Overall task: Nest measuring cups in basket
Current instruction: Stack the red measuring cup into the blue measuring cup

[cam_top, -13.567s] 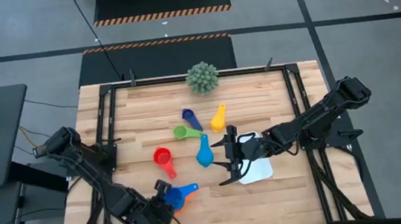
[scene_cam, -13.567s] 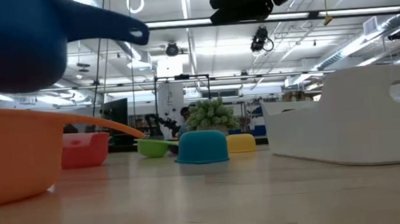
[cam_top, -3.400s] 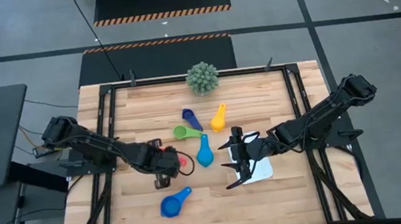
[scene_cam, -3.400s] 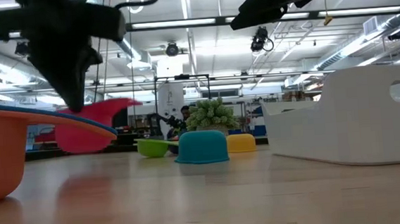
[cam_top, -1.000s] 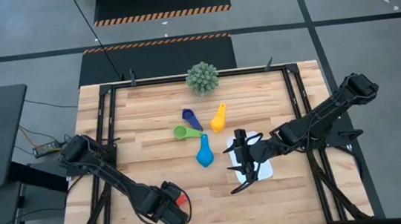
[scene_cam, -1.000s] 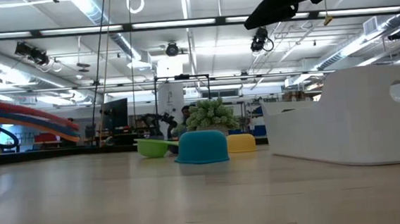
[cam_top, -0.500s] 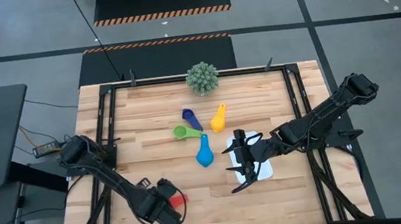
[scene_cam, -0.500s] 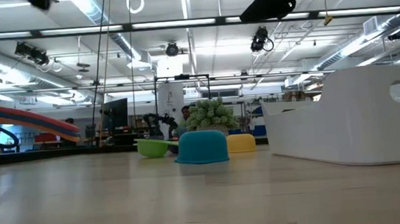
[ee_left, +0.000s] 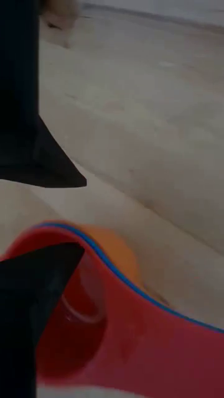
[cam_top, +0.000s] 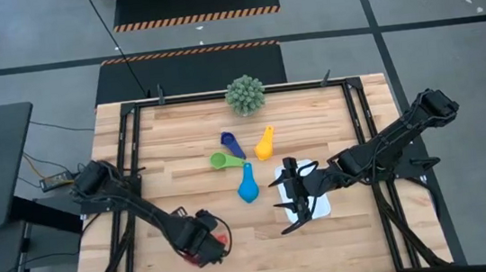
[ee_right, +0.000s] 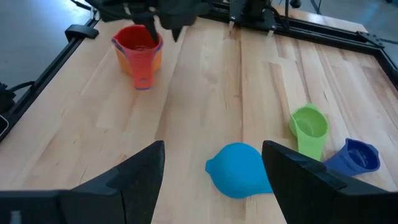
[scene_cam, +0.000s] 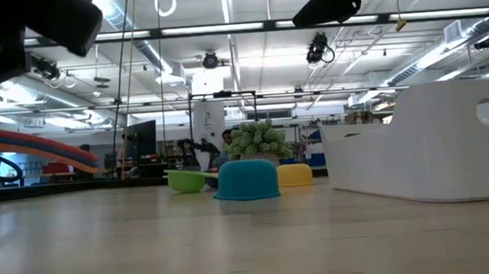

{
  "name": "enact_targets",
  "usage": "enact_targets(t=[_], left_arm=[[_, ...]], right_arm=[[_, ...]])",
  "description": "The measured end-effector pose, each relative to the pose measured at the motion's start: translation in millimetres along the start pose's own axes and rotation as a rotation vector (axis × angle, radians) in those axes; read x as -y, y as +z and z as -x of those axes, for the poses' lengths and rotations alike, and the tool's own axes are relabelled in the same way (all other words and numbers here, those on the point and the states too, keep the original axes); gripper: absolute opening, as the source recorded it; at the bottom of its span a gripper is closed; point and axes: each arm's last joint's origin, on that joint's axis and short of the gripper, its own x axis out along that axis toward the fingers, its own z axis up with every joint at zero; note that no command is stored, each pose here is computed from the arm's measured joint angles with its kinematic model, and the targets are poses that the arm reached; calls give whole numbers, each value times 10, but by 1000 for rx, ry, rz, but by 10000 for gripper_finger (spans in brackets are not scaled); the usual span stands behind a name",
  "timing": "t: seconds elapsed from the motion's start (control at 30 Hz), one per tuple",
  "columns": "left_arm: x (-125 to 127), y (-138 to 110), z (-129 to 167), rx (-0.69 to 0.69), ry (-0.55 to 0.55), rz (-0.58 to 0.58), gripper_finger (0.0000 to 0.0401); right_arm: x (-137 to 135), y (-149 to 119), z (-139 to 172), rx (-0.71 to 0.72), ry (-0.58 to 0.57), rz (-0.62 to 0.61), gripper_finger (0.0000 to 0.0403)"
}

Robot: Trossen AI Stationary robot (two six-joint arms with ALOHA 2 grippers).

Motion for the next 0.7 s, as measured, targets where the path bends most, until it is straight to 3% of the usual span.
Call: enact_targets(t=[0.3, 0.7], left_arm=[[-73, -12, -187, -9, -109, -4, 159], [-196, -14, -296, 14, -23, -37, 91]], right_arm=[[-5, 1, 0, 1, 14, -1, 277], [-5, 15, 0, 15, 14, -2, 277]])
